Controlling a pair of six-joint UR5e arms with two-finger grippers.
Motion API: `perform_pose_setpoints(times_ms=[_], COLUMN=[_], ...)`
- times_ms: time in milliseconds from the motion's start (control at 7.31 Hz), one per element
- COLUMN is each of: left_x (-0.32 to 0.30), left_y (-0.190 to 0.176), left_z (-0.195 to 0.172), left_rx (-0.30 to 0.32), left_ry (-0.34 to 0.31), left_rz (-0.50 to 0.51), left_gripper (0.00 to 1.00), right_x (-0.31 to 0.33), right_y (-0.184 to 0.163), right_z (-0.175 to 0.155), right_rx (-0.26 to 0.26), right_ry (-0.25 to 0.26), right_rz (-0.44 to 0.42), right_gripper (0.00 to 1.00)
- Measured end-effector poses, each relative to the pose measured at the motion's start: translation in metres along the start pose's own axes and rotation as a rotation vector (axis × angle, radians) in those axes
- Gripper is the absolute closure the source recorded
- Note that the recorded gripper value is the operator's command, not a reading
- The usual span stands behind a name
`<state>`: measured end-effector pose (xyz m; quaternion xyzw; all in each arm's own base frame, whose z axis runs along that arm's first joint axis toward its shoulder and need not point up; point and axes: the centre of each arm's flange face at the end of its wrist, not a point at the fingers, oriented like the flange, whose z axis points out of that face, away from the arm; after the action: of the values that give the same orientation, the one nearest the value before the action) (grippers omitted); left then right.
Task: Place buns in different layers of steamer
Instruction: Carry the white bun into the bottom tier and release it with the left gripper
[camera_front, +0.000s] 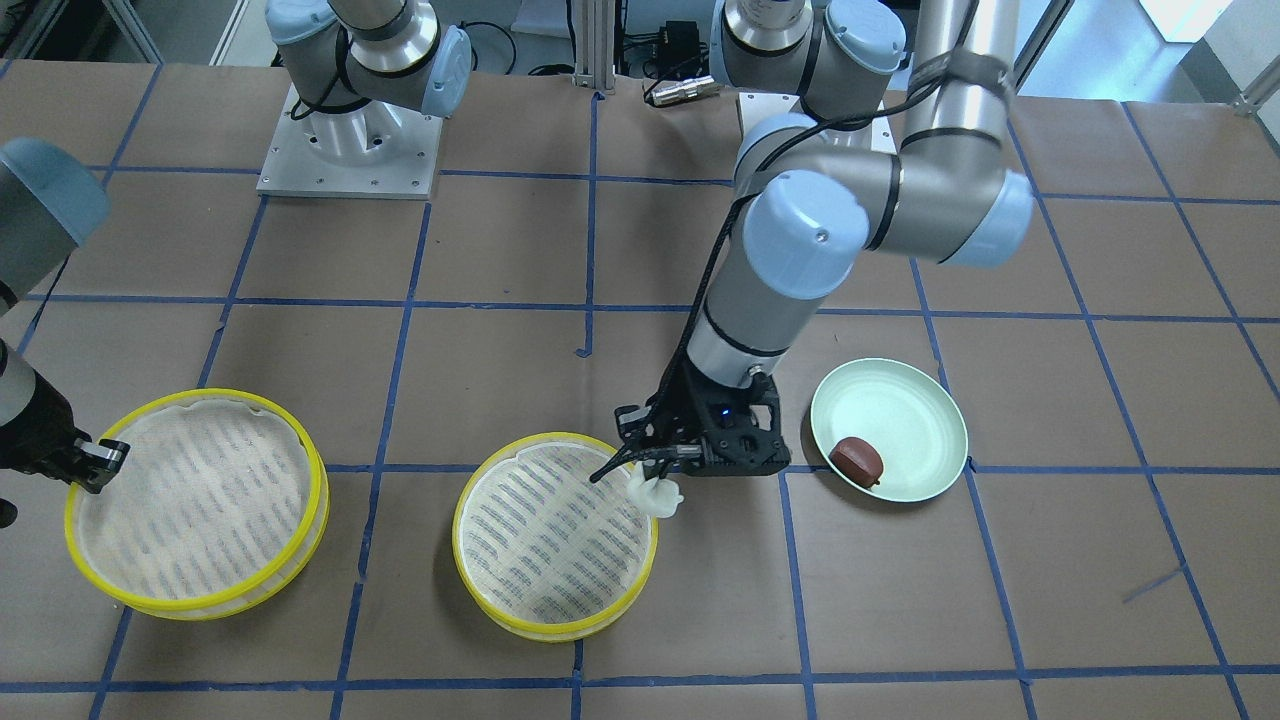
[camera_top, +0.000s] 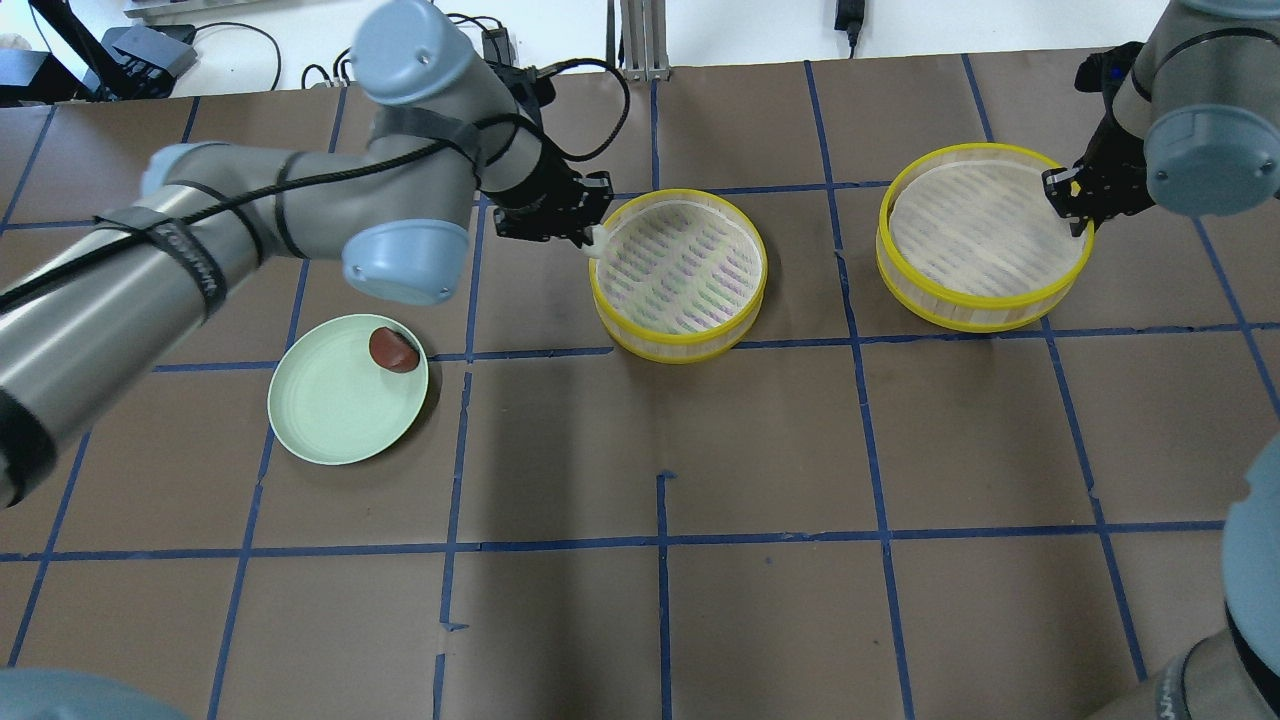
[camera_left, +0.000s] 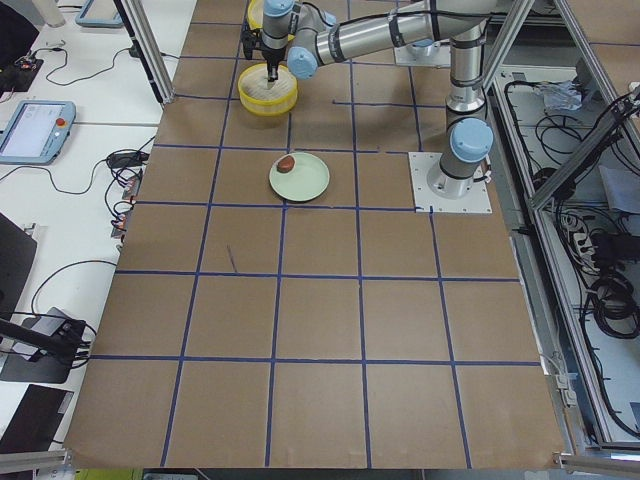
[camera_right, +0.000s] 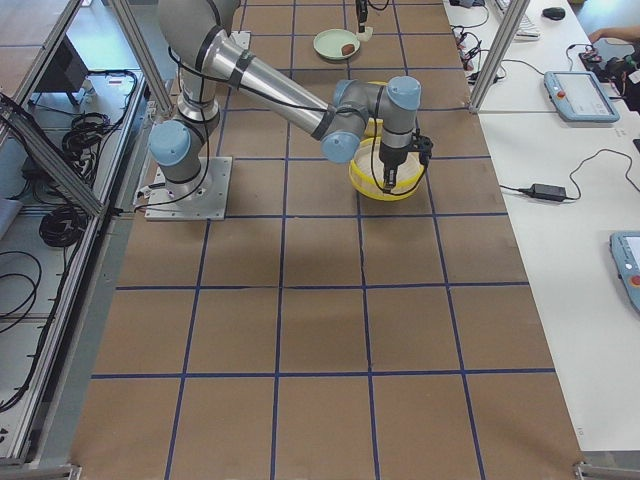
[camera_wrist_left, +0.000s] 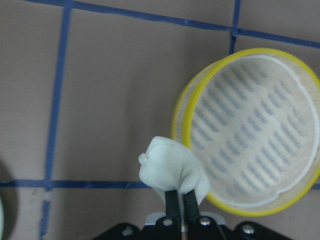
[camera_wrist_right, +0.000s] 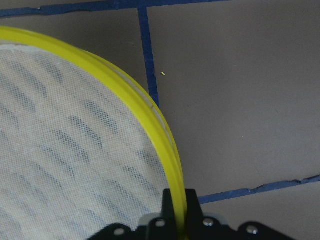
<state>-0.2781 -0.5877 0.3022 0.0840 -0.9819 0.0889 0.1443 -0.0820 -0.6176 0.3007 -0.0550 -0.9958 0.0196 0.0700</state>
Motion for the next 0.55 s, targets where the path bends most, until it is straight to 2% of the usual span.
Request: perform_pose_setpoints(times_ms=[137,274,547], left_x=[0.014,0.02,0.024], left_y=[0.004,0.008,0.009], left_z=[0.025,0.038,0.041], left_rx=[0.01,0.009,0.013], left_ry=[0.019,0.024,0.027], left_rz=[-0.039,-0.079,-0.109], left_gripper=[0.0,0.0,0.0], right_x=[0.0,0.0,0.0], right_y=[0.0,0.0,0.0], right_z=[0.0,0.0,0.0], right_rx=[-0.001,-0.001,-0.002], right_ry=[0.0,0.0,-0.001], right_rz=[0.001,0.002,0.002], right_gripper=[0.92,0.92,0.93])
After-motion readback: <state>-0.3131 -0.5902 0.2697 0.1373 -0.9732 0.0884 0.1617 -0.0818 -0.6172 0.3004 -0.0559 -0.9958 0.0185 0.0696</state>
